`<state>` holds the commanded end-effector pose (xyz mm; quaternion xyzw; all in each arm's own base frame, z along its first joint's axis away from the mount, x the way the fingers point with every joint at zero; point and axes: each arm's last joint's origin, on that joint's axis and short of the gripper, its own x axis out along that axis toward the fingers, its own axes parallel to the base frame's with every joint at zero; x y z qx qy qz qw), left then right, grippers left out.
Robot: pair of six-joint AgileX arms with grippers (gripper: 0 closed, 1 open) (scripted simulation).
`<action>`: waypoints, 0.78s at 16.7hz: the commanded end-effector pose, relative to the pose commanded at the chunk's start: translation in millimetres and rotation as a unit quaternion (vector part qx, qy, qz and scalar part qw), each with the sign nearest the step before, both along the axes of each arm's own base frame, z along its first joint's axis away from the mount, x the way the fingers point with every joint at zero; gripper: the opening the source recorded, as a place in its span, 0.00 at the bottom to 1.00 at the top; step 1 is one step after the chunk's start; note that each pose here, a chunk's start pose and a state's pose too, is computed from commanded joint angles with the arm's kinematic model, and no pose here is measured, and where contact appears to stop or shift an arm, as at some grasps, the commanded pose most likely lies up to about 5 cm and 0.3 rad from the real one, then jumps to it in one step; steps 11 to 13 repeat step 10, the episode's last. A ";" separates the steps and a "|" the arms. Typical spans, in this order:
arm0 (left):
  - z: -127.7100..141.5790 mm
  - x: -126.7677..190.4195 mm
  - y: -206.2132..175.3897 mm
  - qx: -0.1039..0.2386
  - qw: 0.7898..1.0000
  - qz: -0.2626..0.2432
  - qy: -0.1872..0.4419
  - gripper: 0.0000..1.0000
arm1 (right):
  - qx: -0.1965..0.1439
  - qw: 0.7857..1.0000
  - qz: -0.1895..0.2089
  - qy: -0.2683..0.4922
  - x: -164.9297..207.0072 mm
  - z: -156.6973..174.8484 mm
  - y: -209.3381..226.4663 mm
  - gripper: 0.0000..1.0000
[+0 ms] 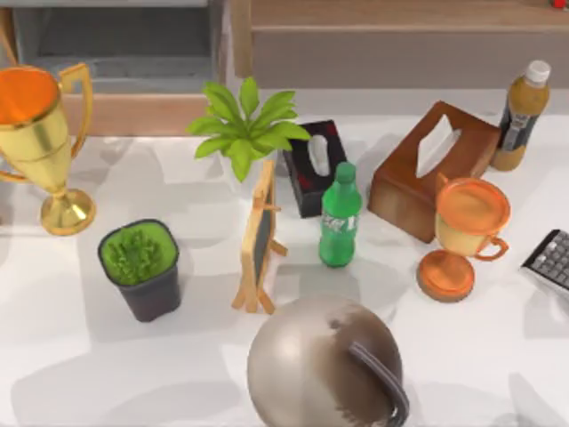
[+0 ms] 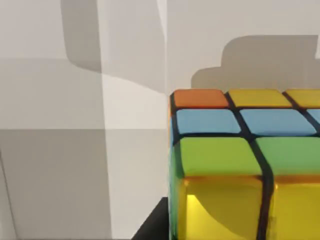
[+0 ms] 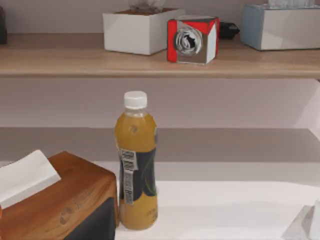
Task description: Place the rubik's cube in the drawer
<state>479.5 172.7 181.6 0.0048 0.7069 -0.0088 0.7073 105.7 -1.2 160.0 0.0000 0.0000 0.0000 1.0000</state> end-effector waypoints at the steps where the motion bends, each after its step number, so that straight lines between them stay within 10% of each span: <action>1: 0.0 0.0 0.0 0.000 1.000 0.000 0.000 0.75 | 0.000 1.000 0.000 0.000 0.0 0.0 0.0 1.00; 4: 0.0 0.0 0.0 0.000 1.000 0.000 0.000 0.98 | 0.000 1.000 0.000 0.000 0.0 0.0 0.0 1.00; 13: 0.0 0.0 0.0 0.000 1.000 0.000 0.000 1.00 | 0.000 1.000 0.000 0.000 0.0 0.0 0.0 1.00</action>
